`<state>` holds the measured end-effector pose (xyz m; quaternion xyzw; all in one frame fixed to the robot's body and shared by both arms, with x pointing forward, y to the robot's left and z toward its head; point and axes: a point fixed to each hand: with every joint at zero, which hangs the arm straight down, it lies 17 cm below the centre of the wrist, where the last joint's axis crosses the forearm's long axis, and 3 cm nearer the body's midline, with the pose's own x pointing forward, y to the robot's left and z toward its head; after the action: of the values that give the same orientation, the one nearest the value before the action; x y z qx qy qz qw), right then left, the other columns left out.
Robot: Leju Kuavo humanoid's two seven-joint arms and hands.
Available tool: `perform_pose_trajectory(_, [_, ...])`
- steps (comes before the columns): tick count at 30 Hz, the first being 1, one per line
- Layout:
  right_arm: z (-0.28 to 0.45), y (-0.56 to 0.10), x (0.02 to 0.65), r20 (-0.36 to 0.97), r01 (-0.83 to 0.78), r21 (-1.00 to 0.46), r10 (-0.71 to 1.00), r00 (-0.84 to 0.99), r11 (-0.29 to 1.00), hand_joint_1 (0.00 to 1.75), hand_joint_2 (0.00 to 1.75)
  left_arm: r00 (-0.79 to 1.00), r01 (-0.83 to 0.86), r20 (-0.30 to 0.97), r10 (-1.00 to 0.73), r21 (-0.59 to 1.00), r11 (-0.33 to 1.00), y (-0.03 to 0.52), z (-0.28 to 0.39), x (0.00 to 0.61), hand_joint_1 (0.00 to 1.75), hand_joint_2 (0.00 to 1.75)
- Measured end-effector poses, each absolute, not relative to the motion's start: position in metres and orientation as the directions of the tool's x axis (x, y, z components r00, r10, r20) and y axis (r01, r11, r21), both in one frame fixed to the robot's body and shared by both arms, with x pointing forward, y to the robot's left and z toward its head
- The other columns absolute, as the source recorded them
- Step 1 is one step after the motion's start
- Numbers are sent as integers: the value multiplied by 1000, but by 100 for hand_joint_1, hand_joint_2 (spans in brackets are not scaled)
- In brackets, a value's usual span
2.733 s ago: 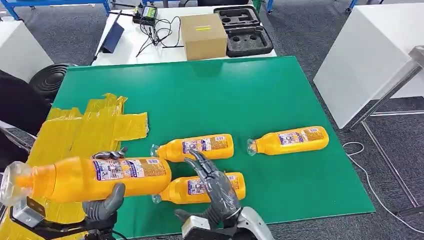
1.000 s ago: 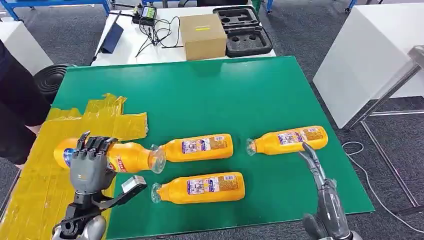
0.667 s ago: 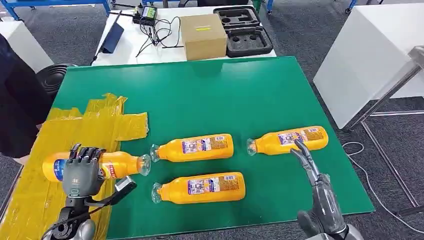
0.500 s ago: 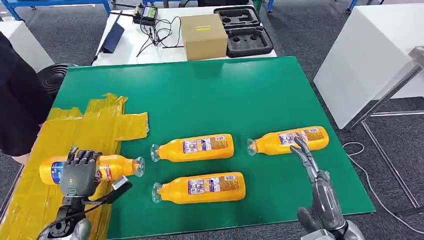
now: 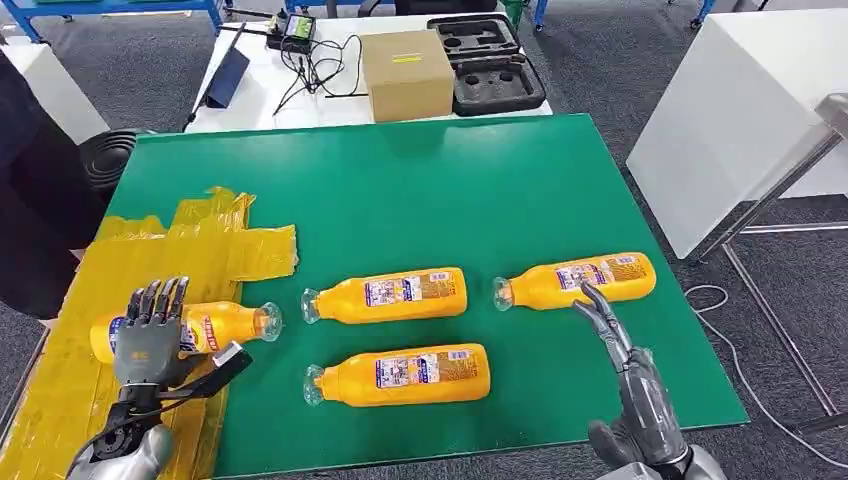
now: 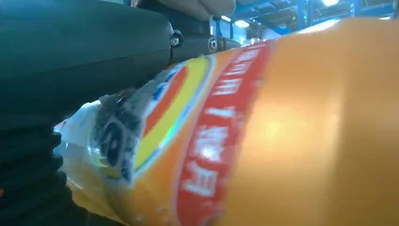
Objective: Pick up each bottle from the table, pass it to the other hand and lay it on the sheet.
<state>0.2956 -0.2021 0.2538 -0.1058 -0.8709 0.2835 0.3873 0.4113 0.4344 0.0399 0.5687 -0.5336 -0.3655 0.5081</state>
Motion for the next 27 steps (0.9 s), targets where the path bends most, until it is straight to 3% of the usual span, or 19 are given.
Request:
perform_pose_trajectory(10, [241,-198,304,636,-49,-601,440,-634,798,0,0,96,-209,188,-978,964,165,420,37,417,0,0])
perform_pose_trajectory(16, [231,-196,308,623,-25,-636,494,-606,771,0,0,12,-292,439,-899,861,417,406,66,424,0,0])
perform_pose_trajectory(17, [228,-196,308,624,-25,-639,499,-601,769,0,175,-2,-305,453,-892,849,432,404,74,426,0,0])
perform_pose_trajectory(23, [217,-196,321,624,-23,-663,537,-568,748,0,175,-112,-383,552,-826,743,549,394,113,422,0,0])
perform_pose_trajectory(27, [204,-196,338,609,-20,-704,589,-531,710,0,175,-273,-469,682,-678,521,713,386,173,413,0,0])
